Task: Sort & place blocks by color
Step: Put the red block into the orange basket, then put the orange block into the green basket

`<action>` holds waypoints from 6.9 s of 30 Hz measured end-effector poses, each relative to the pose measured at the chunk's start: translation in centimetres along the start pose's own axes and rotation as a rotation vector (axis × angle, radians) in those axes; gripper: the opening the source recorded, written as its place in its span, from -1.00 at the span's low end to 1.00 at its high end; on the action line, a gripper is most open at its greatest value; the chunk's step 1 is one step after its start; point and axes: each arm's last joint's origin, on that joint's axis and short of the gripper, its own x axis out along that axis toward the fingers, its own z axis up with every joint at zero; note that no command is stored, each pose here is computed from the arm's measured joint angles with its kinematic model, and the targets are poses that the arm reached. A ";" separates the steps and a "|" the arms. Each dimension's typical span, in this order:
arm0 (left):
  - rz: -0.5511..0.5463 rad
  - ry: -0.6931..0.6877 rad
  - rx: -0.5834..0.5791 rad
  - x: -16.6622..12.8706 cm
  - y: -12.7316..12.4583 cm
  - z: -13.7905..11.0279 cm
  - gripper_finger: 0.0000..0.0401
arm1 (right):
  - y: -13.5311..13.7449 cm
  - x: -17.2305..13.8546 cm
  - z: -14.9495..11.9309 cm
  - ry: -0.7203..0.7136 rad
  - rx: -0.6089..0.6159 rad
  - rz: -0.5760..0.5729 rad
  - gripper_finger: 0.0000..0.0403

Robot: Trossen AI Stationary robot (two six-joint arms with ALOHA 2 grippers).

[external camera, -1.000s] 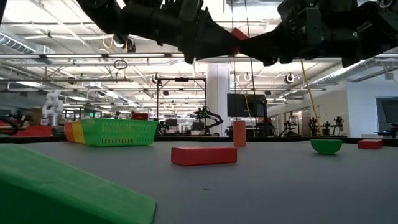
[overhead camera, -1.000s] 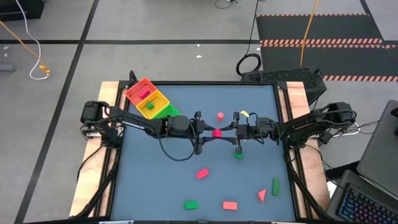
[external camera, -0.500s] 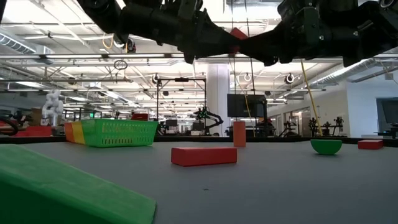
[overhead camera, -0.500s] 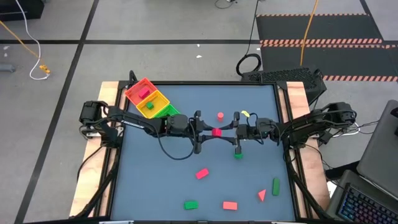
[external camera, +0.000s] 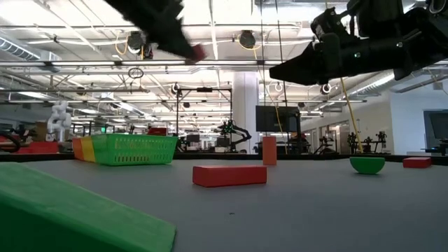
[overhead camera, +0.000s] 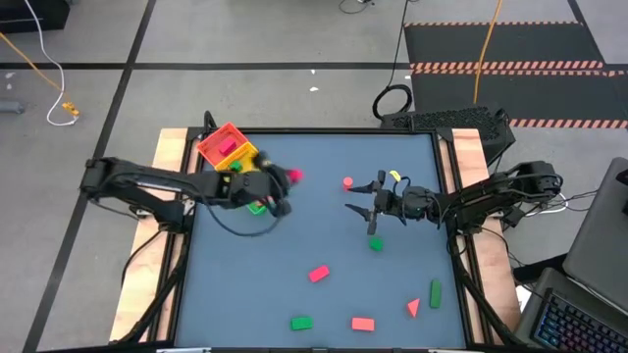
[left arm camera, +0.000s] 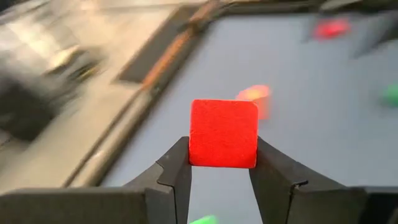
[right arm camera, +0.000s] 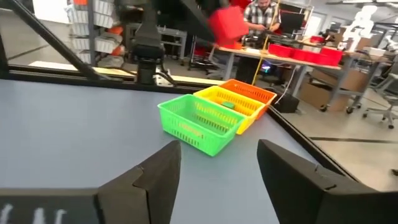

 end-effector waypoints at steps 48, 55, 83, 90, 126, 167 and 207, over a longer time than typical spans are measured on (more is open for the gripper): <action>0.487 0.838 -0.524 5.6 19.6 -11.7 0.49 | -0.2 0.0 0.4 -0.043 0.007 -0.011 0.04; 0.346 0.707 -0.473 5.5 17.5 -9.5 0.59 | -0.2 0.0 0.4 -0.043 0.001 -0.012 0.04; -0.514 0.330 -0.245 0.8 -10.0 -4.3 0.30 | -2.2 0.1 -1.2 0.106 0.154 -0.303 0.04; -0.580 0.275 -0.284 2.5 -13.9 -5.5 0.31 | -2.3 0.1 -1.2 0.110 0.155 -0.308 0.04; -0.499 -0.076 -0.225 13.0 -0.8 -0.8 0.31 | -3.2 0.2 -4.4 0.357 0.172 -0.200 0.04; -0.267 0.004 -0.293 21.6 -3.6 -2.8 0.31 | -3.8 0.4 -7.3 0.531 0.177 -0.237 0.04; -0.197 -0.016 -0.316 23.7 -4.3 -4.8 0.31 | -3.8 0.7 -6.8 0.469 0.196 -0.240 0.04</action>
